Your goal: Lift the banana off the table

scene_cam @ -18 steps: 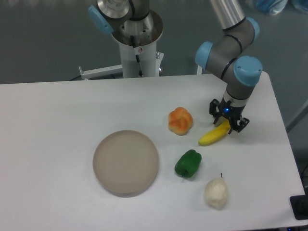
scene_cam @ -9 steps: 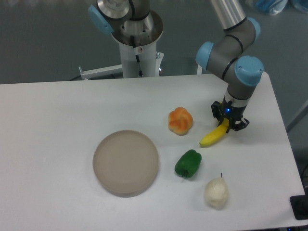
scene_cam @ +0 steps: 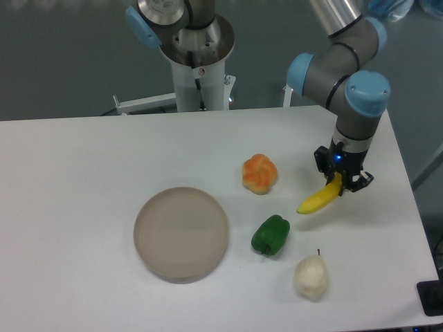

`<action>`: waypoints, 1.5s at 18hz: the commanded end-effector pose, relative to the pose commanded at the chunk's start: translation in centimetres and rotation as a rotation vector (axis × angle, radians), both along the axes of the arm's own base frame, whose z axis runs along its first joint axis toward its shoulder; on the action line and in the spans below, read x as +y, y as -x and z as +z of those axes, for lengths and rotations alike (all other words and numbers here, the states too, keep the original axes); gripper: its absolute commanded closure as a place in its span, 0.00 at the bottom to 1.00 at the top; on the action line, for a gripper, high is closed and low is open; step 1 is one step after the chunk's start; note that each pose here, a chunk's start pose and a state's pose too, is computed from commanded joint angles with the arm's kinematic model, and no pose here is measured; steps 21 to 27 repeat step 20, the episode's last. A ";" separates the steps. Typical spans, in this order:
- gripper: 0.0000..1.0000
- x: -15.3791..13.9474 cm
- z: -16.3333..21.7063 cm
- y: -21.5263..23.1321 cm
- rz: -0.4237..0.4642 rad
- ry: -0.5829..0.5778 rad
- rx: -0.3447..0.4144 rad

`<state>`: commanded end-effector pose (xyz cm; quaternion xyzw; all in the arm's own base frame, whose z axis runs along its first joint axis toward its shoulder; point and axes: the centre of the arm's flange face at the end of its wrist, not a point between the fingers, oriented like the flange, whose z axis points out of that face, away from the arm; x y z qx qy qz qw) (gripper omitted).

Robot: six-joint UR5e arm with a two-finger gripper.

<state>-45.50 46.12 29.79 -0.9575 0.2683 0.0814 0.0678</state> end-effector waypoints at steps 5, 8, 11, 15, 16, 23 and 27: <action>0.75 1.7 2.9 0.4 -0.005 -0.037 0.040; 0.75 2.8 3.3 0.0 0.009 -0.046 0.044; 0.75 3.4 4.0 0.1 0.017 -0.055 0.057; 0.75 3.6 4.2 0.2 0.015 -0.059 0.061; 0.75 3.6 4.4 0.2 0.015 -0.060 0.063; 0.75 3.7 4.5 0.3 0.015 -0.063 0.066; 0.75 3.7 4.5 0.3 0.015 -0.063 0.066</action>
